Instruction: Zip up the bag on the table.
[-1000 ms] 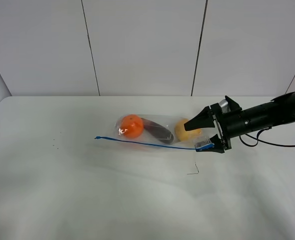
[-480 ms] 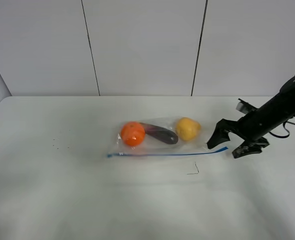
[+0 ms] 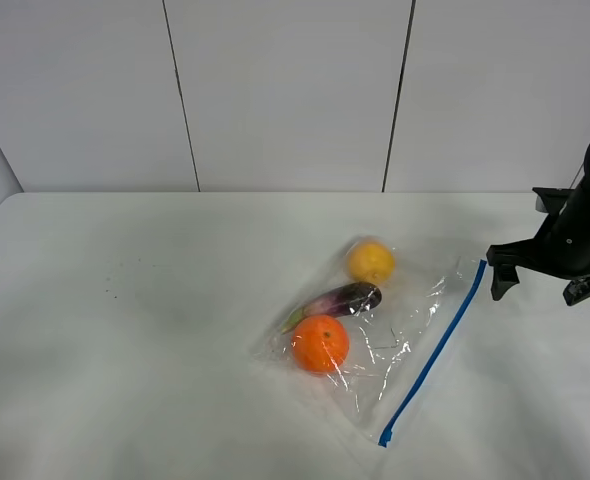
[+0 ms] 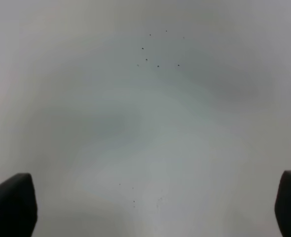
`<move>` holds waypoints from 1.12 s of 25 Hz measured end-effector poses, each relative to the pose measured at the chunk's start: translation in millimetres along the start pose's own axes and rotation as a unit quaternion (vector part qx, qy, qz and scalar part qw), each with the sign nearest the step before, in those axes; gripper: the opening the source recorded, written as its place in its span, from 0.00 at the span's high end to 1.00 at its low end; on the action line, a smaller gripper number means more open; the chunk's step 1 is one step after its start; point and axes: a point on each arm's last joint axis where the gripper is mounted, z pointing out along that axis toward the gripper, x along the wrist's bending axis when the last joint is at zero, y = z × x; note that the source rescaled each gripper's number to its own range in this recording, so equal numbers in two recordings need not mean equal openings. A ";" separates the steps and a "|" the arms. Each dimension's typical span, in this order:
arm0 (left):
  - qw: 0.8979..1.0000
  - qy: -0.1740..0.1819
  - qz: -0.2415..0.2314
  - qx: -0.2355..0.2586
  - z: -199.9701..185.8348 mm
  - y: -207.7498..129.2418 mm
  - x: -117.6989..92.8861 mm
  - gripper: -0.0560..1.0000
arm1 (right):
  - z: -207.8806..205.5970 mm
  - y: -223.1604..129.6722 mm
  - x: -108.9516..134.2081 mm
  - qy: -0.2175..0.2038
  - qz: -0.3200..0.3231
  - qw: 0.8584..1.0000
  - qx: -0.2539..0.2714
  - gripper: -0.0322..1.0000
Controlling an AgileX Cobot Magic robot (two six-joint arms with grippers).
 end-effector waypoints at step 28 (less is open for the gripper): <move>1.000 0.000 0.000 -0.001 0.0 0.1 0.0 0.00 | -74.4 -12.6 3.4 0.005 -0.052 0.996 -0.072 0.00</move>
